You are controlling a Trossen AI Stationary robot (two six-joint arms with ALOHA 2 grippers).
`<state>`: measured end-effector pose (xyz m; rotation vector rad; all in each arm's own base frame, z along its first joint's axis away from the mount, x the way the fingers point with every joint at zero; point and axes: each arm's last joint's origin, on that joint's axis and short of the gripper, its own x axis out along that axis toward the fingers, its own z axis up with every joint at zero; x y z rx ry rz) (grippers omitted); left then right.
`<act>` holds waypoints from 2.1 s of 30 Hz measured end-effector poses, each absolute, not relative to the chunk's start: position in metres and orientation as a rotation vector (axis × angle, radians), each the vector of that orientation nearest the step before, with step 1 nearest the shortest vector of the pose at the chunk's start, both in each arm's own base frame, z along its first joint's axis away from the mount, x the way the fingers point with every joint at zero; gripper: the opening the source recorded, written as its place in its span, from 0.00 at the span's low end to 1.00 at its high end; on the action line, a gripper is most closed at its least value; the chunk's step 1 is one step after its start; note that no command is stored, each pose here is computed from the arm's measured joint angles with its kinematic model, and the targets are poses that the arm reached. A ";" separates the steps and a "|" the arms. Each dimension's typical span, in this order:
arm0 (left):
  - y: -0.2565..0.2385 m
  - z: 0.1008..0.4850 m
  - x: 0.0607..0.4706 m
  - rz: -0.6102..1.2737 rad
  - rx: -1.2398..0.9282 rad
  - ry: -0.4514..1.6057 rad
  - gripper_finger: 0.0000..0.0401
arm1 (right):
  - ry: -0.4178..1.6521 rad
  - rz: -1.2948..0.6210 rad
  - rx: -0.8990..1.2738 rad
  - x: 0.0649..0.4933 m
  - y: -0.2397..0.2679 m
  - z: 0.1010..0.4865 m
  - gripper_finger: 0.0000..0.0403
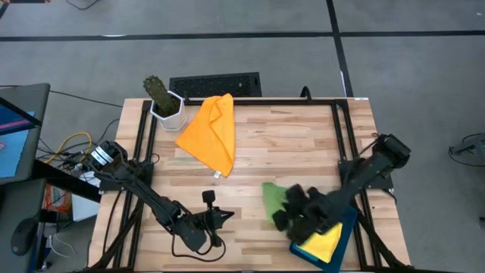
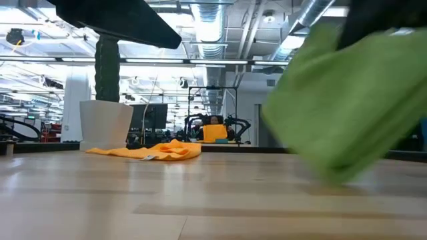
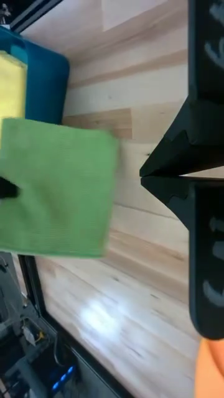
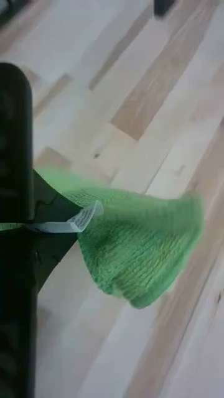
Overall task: Fold microfiber towels
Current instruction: Put the folded green microfiber towel into the blue bin
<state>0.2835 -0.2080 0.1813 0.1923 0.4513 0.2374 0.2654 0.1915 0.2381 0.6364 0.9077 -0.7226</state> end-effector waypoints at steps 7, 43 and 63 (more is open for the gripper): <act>-0.206 0.181 0.284 0.240 0.218 0.460 0.00 | 0.812 -0.807 0.741 0.212 0.215 0.256 0.04; -0.185 0.189 0.306 0.264 0.139 0.454 0.00 | 1.092 -0.773 0.837 0.109 0.276 0.250 0.11; -0.173 0.240 0.287 0.216 0.057 0.389 0.00 | 0.668 -0.617 0.744 0.111 0.272 0.259 0.45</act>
